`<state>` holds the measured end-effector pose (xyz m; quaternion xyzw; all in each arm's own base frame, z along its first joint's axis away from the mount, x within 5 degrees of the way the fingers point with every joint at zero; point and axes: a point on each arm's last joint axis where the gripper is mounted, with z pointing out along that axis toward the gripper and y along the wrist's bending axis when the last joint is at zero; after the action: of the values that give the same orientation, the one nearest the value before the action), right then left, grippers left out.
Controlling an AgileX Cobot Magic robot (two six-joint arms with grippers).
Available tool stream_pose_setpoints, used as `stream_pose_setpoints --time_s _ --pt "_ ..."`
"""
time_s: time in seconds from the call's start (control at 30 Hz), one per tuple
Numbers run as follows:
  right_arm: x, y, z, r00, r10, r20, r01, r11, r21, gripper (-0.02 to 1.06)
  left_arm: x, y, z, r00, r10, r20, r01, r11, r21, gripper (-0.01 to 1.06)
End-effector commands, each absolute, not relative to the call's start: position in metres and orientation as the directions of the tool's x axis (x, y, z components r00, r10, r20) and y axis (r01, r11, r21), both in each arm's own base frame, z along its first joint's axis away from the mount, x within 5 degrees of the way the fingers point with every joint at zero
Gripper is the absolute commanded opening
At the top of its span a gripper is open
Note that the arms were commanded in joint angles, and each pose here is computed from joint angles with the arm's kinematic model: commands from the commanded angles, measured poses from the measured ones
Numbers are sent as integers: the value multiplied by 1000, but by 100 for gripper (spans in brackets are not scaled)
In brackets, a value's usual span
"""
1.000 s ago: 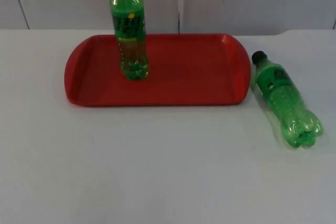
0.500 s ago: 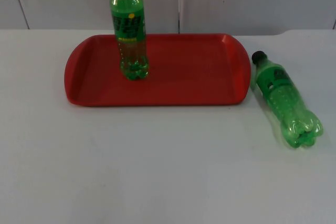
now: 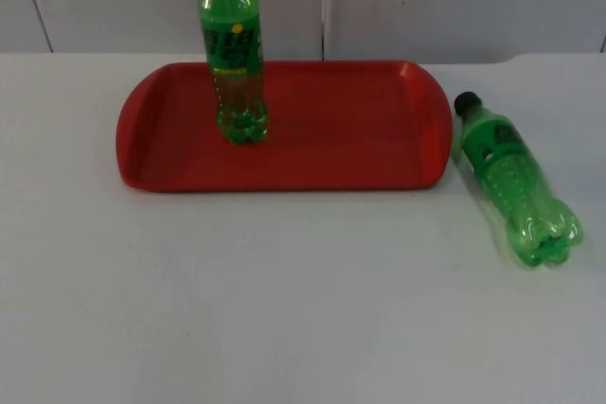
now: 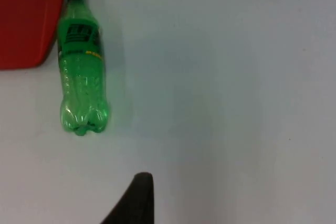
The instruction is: Place the bottle upright on the tray.
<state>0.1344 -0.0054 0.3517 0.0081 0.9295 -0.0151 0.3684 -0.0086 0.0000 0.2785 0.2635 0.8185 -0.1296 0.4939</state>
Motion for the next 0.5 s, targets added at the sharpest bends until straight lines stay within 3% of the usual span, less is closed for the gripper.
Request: stream_pose_setpoints --time_s 0.0,0.47 --pt "152 -6 357 -736 6 -677 26 999 -20 105 -9 1 277 -375 305 -875 559 828 48 105" --pt "247 -7 356 -828 5 -561 2 1000 7 105 -9 1 277 -375 306 -875 558 828 51 105"
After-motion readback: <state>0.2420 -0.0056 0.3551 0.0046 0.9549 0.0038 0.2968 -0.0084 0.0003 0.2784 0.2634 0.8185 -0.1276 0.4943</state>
